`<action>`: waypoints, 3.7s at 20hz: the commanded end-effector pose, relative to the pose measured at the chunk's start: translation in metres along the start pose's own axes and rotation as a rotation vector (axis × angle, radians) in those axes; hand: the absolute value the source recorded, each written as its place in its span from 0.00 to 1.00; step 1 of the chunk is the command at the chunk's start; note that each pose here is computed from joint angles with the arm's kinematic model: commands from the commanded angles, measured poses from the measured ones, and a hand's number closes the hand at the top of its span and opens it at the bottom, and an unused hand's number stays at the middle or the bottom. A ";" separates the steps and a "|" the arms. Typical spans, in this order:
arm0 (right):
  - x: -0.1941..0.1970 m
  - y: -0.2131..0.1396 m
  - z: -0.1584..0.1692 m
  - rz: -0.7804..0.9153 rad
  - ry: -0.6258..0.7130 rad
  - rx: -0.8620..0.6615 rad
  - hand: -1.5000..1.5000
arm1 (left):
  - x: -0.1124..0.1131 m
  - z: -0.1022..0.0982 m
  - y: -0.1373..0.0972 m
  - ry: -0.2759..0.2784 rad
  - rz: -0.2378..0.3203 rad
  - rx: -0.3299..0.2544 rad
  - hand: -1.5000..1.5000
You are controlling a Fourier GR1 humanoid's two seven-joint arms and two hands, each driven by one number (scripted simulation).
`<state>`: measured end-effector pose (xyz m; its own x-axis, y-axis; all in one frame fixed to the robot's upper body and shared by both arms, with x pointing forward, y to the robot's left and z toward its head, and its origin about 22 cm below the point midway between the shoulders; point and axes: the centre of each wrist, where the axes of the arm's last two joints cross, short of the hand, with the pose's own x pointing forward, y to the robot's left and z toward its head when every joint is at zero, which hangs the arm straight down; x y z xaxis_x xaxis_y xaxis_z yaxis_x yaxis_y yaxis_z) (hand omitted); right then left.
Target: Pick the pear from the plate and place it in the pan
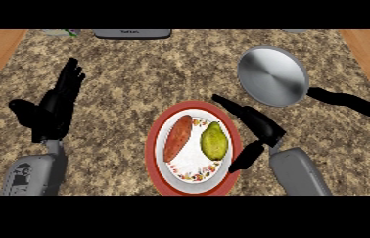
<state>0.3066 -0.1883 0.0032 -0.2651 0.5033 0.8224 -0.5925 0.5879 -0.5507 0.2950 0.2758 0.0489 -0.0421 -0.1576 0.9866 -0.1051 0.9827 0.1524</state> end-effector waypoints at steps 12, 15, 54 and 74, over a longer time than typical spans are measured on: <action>0.004 0.052 -0.020 0.052 -0.138 0.096 1.00 | 0.010 -0.009 0.013 -0.002 -0.009 0.012 0.50; 0.017 0.049 -0.027 0.083 -0.143 0.064 1.00 | 0.011 -0.002 -0.002 0.003 0.000 -0.003 0.50; 0.175 -0.063 -0.070 0.236 0.422 -1.042 1.00 | -0.006 0.002 -0.006 0.002 -0.006 -0.013 0.50; -0.036 -0.184 0.000 0.494 0.692 -1.172 1.00 | 0.000 -0.005 -0.027 -0.017 0.007 -0.047 0.50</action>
<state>0.4260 -0.2870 0.0910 0.3253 0.8248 0.4625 0.4766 0.2794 -0.8335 0.3020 0.2637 0.0496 -0.0619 -0.1537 0.9862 -0.0690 0.9864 0.1494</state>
